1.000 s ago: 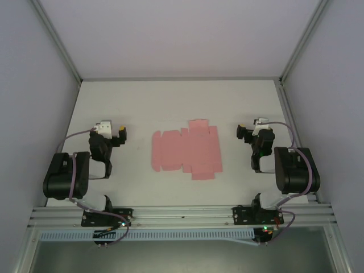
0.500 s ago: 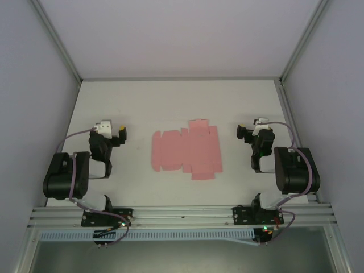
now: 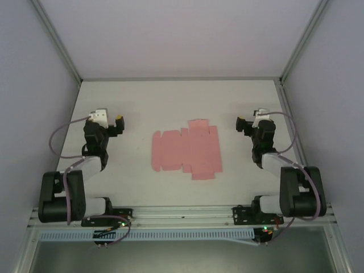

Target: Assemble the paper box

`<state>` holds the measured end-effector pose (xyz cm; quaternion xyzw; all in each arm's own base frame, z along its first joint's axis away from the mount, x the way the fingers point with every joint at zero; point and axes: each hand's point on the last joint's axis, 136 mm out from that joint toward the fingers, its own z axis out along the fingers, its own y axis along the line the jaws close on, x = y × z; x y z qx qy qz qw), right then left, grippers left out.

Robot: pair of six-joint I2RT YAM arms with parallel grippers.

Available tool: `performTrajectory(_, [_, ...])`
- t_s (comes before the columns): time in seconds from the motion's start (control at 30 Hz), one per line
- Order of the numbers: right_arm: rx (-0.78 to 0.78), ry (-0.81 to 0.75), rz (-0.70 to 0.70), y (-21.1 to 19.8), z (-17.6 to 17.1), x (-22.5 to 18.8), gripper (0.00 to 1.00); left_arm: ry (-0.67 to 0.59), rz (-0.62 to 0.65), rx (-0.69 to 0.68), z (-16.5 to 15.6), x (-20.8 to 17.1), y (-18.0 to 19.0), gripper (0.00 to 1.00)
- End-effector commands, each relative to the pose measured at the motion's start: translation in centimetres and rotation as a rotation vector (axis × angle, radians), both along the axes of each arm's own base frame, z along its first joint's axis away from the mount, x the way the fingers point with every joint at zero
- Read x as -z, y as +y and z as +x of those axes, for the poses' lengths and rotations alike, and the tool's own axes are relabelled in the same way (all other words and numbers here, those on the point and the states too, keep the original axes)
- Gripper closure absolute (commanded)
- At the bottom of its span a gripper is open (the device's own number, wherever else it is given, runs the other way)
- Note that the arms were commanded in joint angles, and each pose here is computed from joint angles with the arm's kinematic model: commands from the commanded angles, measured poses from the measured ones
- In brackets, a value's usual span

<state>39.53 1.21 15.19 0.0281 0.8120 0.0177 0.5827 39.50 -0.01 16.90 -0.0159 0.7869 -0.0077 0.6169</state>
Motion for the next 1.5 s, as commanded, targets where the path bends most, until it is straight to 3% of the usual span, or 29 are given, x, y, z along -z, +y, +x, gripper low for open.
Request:
performTrajectory(0.0, [0.008, 0.162, 0.066, 2.1, -0.8, -0.9, 0.0, 0.162, -0.21, 0.03, -0.6, 0.4, -2.2, 0.0])
performTrajectory(0.07, [-0.065, 0.27, 0.154, 5.4, -1.5, -0.7, 0.08, 0.265, -0.305, 0.09, -1.1, 1.2, -4.9, 0.01])
performTrajectory(0.23, [-0.26, 0.498, 0.255, 14.2, -4.0, 2.1, 0.26, 0.464, -0.386, 0.237, -3.6, 3.6, -12.0, 0.0])
performTrajectory(0.4, [-0.377, 0.681, 0.411, 19.7, -5.3, 6.2, 0.46, 0.651, -0.456, 0.266, -5.5, 7.1, -14.7, 0.0])
performTrajectory(0.57, [-0.264, 0.787, 0.365, 18.2, -5.6, 11.3, 0.51, 0.73, -0.499, 0.379, -6.7, 8.5, -17.9, 0.0])
performTrajectory(0.87, [-0.143, 0.913, 0.339, 15.6, -9.0, 16.8, 0.58, 0.794, -0.496, 0.453, -7.8, 9.9, -19.8, 0.0])
performTrajectory(1.23, [-0.105, 0.937, 0.354, 14.3, -10.6, 18.3, 0.6, 0.852, -0.52, 0.521, -8.8, 11.7, -21.6, 0.01])
performTrajectory(1.47, [-0.108, 0.938, 0.372, 14.5, -10.8, 18.6, 0.61, 0.799, -0.62, 0.679, -9.4, 9.8, -24.2, 0.05])
